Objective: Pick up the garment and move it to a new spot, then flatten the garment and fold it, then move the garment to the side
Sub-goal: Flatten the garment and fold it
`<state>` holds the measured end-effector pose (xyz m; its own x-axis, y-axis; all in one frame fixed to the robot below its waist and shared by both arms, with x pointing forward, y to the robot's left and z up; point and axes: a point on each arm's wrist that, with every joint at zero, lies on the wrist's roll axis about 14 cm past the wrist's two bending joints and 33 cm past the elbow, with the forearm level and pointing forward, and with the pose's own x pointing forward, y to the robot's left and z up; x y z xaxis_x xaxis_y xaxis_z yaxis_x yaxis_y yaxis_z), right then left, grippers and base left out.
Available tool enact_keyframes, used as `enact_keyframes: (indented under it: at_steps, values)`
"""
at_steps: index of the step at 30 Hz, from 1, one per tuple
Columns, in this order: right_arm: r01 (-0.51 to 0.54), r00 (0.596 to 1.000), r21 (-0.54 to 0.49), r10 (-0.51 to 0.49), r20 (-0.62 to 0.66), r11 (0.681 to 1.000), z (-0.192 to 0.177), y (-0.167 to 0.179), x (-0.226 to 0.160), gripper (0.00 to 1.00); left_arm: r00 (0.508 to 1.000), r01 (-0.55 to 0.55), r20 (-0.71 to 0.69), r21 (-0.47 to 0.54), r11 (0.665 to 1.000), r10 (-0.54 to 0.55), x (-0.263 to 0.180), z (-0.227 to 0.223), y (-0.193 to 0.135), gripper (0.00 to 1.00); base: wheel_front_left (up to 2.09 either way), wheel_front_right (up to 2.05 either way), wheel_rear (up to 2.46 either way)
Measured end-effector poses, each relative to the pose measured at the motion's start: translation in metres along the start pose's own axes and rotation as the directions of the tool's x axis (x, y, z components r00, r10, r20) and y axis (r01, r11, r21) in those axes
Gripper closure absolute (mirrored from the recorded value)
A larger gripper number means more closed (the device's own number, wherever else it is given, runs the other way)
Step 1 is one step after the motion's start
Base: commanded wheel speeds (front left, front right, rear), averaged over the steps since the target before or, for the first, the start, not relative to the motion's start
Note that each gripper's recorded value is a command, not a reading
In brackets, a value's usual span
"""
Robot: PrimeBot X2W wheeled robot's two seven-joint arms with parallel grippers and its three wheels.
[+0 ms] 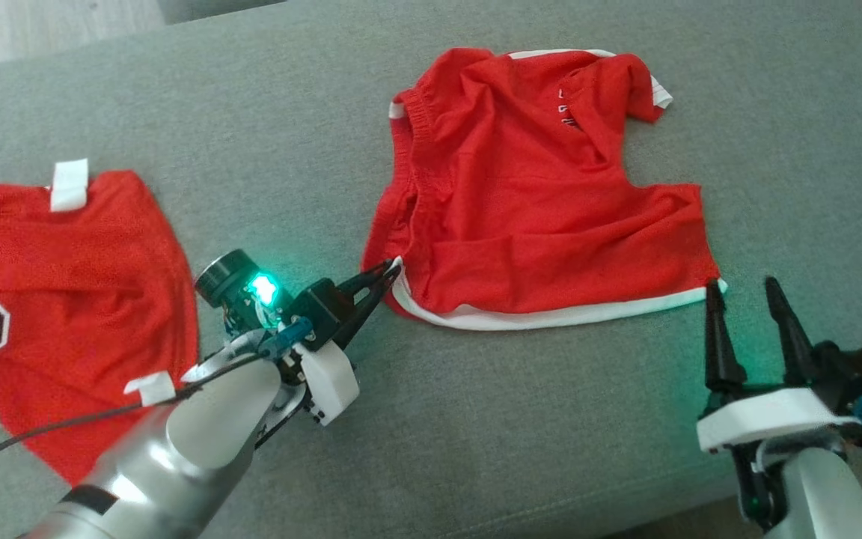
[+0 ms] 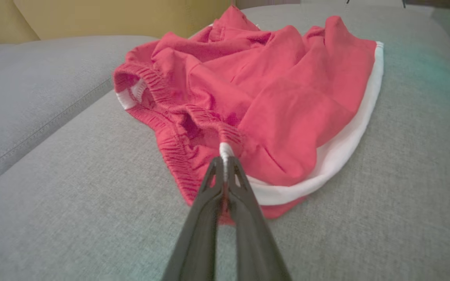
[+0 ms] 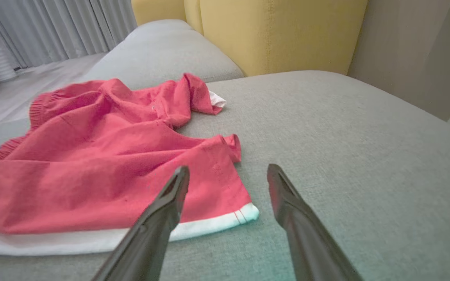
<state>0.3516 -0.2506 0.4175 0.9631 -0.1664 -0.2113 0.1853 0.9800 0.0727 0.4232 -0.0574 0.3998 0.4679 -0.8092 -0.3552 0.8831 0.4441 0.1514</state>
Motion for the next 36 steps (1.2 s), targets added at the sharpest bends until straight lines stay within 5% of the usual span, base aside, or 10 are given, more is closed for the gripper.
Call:
enact_keyframes:
  at_steps: [20, 36]
  values:
    - [0.068, 0.981, -0.051, -0.076, -0.177, 0.996, -0.044, -0.024, 0.012, 0.00, 0.990, -0.108, 0.079, -0.083, 0.991, 0.115, -0.023, 0.009, -0.003, 1.00, 0.00, 0.00, 0.00]
    - [-0.022, 0.961, -0.164, -0.024, -0.276, 0.986, -0.056, -0.008, 0.036, 0.00, 0.987, -0.122, 0.096, -0.103, 0.987, 0.132, -0.025, 0.012, 0.000, 1.00, 0.00, 0.00, 0.00]
